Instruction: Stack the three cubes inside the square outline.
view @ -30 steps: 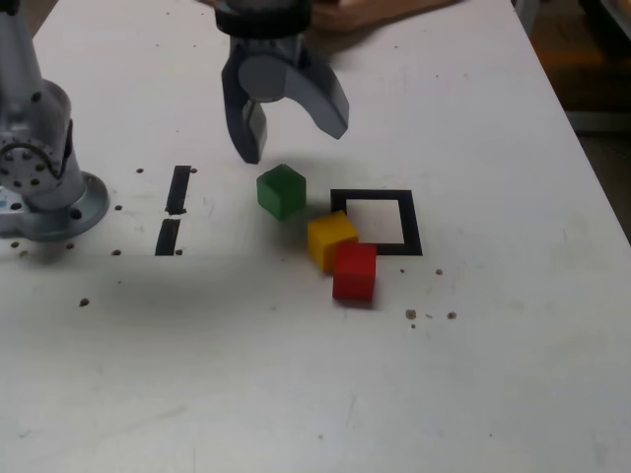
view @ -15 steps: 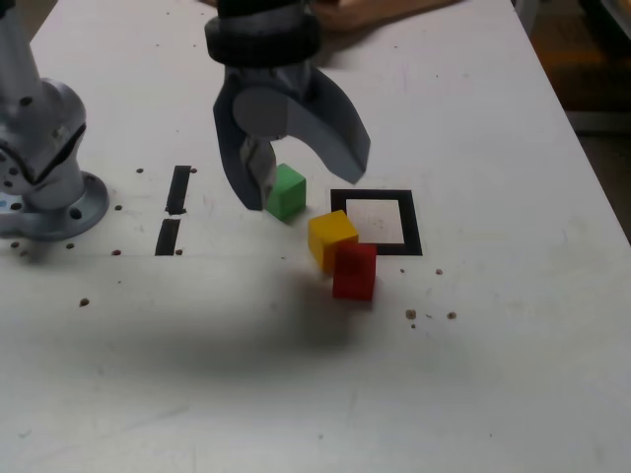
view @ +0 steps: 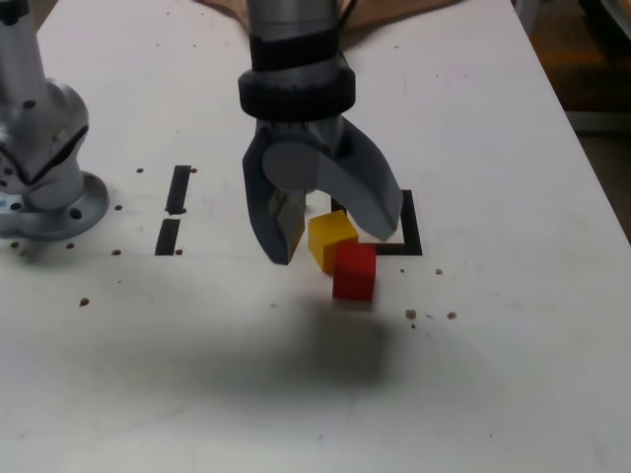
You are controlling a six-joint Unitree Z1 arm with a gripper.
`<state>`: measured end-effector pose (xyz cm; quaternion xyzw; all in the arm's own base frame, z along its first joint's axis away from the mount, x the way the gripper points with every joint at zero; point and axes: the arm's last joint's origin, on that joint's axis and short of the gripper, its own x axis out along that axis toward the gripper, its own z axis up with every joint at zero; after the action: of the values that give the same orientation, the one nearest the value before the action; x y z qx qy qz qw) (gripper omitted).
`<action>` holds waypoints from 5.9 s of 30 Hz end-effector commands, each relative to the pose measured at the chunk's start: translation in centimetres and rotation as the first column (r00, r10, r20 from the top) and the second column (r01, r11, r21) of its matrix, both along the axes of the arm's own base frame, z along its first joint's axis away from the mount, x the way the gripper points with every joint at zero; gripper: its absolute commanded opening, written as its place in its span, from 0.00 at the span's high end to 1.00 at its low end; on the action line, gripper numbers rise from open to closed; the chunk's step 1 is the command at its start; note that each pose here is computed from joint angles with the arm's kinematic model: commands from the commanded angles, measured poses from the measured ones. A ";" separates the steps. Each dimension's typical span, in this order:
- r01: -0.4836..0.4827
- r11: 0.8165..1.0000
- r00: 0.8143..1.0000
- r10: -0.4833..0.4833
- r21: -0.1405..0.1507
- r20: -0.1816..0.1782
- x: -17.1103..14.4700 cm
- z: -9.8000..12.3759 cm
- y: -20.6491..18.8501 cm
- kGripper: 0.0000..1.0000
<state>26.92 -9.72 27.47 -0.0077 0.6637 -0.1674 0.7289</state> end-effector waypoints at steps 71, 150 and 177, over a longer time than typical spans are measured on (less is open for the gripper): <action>0.119 0.983 0.992 -0.122 -0.138 -0.013 3.7 -8.1 1.8 0.74; -0.148 0.989 0.976 0.143 0.015 0.165 -3.4 -5.5 7.1 0.87; -0.093 0.995 0.993 0.091 0.030 0.070 4.7 -4.7 4.7 0.86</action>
<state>31.47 -4.94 22.78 -0.0203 0.6401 -0.1216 0.7583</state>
